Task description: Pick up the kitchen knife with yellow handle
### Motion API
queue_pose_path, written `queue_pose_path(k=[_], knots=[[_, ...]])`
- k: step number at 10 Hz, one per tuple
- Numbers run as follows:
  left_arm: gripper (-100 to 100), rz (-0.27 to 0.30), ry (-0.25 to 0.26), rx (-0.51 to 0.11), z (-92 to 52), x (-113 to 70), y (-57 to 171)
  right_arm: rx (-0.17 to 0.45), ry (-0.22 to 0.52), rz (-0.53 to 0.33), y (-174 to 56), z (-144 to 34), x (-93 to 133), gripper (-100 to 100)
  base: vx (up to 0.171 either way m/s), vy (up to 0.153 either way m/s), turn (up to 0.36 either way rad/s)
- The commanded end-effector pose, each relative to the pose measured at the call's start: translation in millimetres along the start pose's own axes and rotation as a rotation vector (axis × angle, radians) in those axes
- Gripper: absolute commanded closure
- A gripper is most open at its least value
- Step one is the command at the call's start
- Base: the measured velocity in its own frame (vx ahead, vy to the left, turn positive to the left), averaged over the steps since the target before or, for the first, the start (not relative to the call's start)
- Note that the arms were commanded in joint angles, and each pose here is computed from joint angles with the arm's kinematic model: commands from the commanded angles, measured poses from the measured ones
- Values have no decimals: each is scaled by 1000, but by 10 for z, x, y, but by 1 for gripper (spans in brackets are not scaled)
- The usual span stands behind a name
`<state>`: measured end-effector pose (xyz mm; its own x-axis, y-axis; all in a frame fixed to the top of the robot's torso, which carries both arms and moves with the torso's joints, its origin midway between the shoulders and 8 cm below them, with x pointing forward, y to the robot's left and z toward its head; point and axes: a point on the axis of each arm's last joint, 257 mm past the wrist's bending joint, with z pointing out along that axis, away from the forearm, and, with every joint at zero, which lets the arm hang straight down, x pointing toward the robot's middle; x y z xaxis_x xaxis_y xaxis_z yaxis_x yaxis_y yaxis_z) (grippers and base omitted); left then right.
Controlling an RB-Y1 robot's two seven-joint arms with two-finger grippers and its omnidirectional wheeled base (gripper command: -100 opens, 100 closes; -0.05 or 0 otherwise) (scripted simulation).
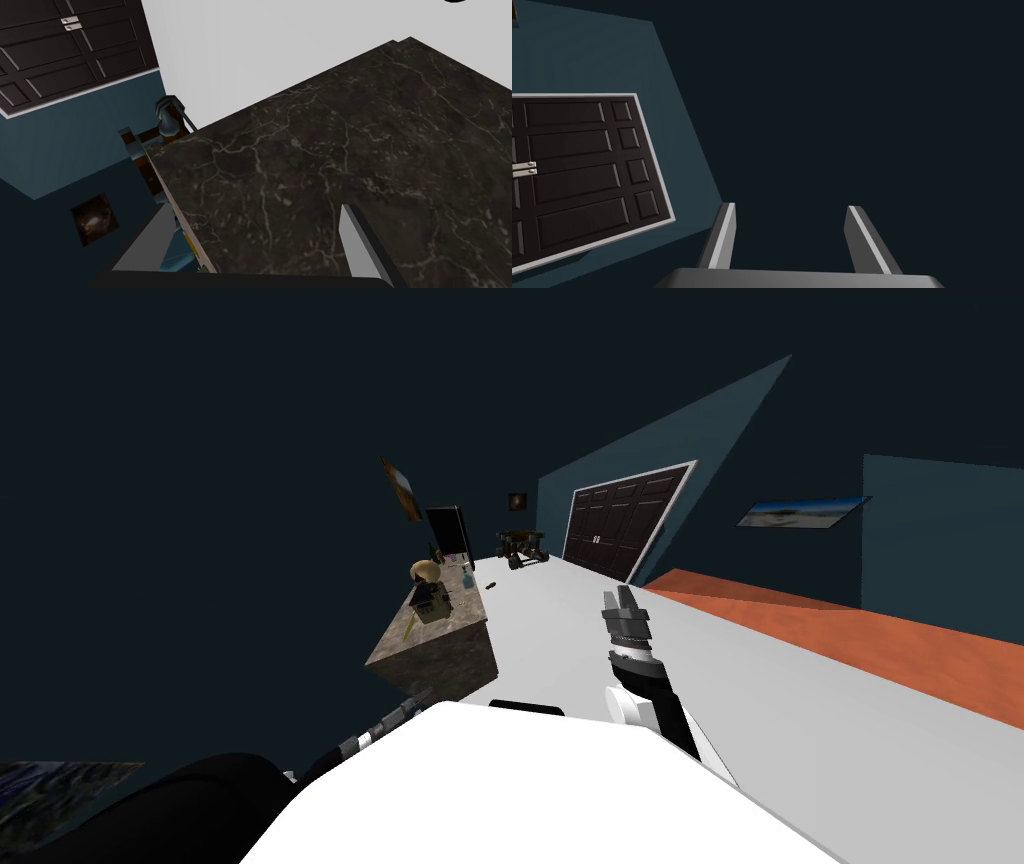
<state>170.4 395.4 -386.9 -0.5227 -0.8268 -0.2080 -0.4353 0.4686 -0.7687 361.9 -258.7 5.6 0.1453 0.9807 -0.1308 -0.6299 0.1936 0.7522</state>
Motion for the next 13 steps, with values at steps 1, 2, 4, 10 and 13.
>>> queue_pose_path(k=[1,2,4,10,13], knots=[[-100,-9,22,-80,-177,-15,310,0,0,0,0,0,0,0,15,-41,-209],[-100,9,29,-89,-201,-59,314,0,0,0,0,0,0,0,17,-27,-105],[-100,11,48,-161,-407,-105,576,0,0,0,0,0,0,0,29,-27,-150],[-100,15,86,-365,-1101,-325,1224,0,0,0,0,0,0,0,36,-7,-144],[-100,18,97,-486,-1582,-523,1528,0,0,0,0,0,-1,0,48,8,-145]])
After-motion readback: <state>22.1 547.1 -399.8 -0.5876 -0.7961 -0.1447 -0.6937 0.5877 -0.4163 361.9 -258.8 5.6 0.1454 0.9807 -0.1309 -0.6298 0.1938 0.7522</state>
